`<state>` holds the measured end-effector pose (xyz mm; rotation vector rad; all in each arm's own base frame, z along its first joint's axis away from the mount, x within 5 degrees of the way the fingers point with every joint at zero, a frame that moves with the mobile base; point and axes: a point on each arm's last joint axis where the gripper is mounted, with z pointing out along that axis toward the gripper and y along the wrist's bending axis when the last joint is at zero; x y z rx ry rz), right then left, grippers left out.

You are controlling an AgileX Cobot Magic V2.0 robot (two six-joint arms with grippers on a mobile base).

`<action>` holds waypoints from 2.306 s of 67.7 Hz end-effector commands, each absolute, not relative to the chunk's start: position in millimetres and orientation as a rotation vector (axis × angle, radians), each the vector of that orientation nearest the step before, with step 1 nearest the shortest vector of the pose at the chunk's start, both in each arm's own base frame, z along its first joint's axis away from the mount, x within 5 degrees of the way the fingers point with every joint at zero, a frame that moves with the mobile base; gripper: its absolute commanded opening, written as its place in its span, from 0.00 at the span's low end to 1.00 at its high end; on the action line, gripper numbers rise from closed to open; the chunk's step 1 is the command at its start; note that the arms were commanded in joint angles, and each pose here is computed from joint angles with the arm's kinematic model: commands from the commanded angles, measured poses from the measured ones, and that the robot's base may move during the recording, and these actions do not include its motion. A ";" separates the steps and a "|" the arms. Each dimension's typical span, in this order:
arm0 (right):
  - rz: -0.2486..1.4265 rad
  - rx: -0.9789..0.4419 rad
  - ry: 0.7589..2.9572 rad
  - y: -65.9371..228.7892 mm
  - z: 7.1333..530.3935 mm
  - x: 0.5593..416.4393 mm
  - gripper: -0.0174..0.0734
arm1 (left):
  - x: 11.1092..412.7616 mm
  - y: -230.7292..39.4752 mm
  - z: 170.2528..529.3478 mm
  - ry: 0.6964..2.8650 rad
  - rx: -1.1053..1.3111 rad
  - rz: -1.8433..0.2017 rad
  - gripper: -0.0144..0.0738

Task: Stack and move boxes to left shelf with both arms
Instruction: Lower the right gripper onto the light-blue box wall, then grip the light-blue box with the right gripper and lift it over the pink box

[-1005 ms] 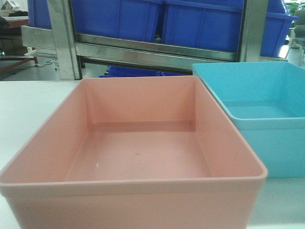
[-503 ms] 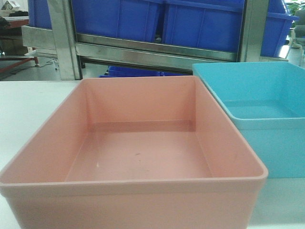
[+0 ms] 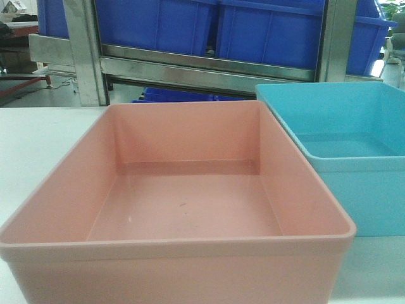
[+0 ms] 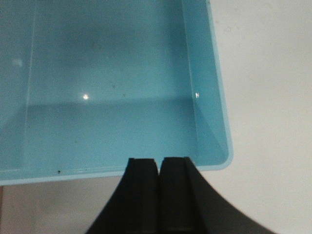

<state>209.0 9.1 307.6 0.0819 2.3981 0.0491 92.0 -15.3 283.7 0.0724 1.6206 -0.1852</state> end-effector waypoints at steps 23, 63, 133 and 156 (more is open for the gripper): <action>-0.097 0.037 2.469 -26.7 327.1 296.4 0.31 | 92.5 -13.8 300.1 1.516 0.056 -0.178 0.60; 0.059 0.027 2.693 -51.2 291.9 401.5 0.79 | 92.5 -13.8 300.1 1.516 0.056 -0.178 0.60; 0.016 0.031 2.761 -80.0 270.9 410.4 0.25 | 92.5 -13.8 300.1 1.516 0.056 -0.178 0.60; 0.130 0.187 2.657 -96.0 327.6 377.3 0.25 | 92.5 -13.8 300.1 1.516 0.056 -0.178 0.60</action>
